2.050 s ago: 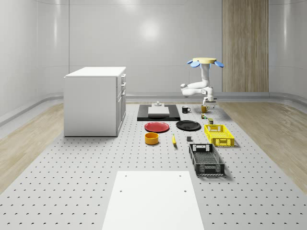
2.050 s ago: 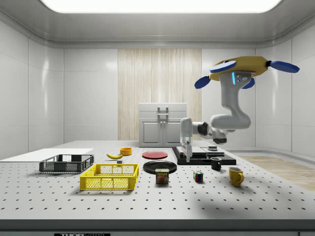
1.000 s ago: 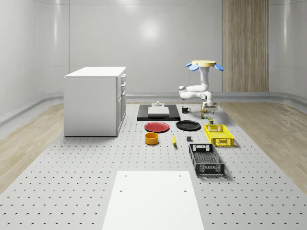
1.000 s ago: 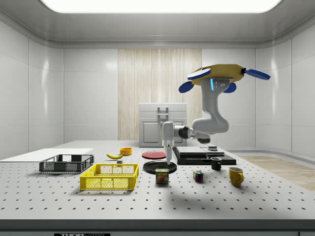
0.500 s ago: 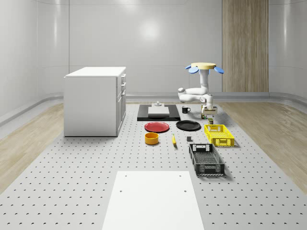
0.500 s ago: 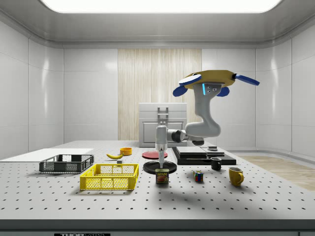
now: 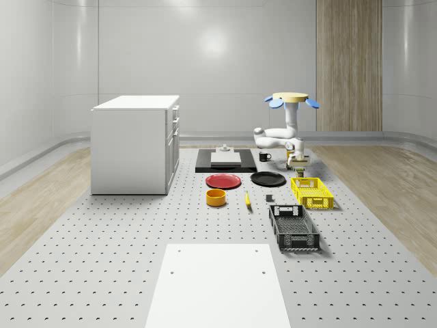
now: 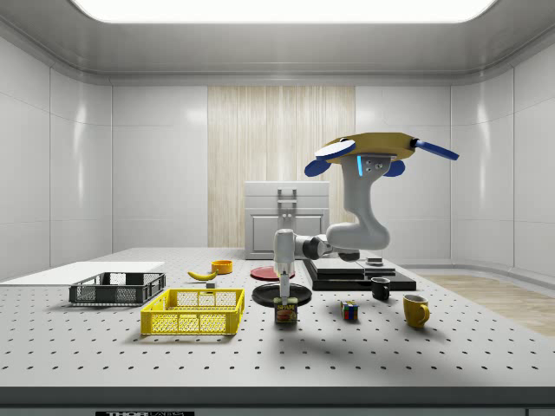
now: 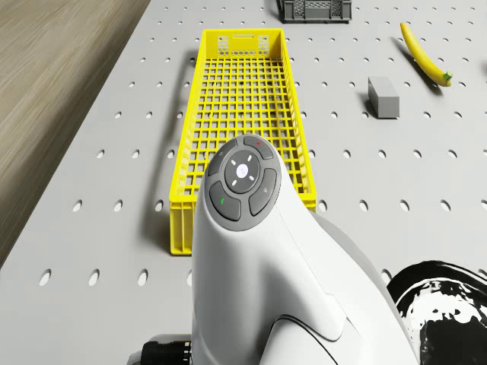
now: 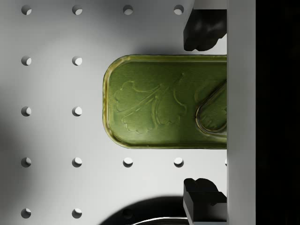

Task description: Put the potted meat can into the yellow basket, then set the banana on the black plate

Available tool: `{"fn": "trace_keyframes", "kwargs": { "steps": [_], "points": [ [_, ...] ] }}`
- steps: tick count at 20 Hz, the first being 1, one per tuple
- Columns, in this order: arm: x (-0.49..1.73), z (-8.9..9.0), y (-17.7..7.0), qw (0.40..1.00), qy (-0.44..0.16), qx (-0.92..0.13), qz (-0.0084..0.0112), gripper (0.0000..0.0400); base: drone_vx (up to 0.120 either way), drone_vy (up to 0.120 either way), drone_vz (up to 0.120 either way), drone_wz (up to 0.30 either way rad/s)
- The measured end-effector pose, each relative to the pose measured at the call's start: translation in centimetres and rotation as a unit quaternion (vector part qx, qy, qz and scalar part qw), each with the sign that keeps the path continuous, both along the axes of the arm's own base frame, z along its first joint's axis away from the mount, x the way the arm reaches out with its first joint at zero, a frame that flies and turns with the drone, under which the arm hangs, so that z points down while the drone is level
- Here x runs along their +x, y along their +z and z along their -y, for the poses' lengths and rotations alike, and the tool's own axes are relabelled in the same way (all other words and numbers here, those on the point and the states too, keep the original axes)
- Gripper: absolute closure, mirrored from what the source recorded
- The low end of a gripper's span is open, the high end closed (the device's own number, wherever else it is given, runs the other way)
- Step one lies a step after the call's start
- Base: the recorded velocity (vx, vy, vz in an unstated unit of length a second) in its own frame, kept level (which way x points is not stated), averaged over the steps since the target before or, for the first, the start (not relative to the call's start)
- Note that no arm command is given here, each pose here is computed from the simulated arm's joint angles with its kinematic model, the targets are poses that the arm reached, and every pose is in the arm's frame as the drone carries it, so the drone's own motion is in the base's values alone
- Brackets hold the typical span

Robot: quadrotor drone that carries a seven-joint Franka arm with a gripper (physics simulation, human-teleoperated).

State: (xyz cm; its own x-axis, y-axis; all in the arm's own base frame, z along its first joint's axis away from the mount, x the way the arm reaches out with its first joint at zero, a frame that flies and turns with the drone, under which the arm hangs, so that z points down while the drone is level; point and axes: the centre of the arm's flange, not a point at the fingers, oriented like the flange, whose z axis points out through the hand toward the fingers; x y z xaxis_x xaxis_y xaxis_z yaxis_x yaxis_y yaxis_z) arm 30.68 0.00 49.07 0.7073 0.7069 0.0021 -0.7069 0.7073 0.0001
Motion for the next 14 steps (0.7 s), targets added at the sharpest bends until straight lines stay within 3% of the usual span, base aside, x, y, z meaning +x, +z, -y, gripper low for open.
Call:
{"fn": "trace_keyframes", "kwargs": {
  "steps": [11,14],
  "points": [
    [0.00,0.4,2.3,1.000,0.000,0.000,0.0000,0.0000,0.000,0.000,0.000,0.000],
    [0.00,0.5,2.7,1.000,0.000,0.000,0.0001,0.0066,0.000,0.000,0.000,0.000]
  ]
}}
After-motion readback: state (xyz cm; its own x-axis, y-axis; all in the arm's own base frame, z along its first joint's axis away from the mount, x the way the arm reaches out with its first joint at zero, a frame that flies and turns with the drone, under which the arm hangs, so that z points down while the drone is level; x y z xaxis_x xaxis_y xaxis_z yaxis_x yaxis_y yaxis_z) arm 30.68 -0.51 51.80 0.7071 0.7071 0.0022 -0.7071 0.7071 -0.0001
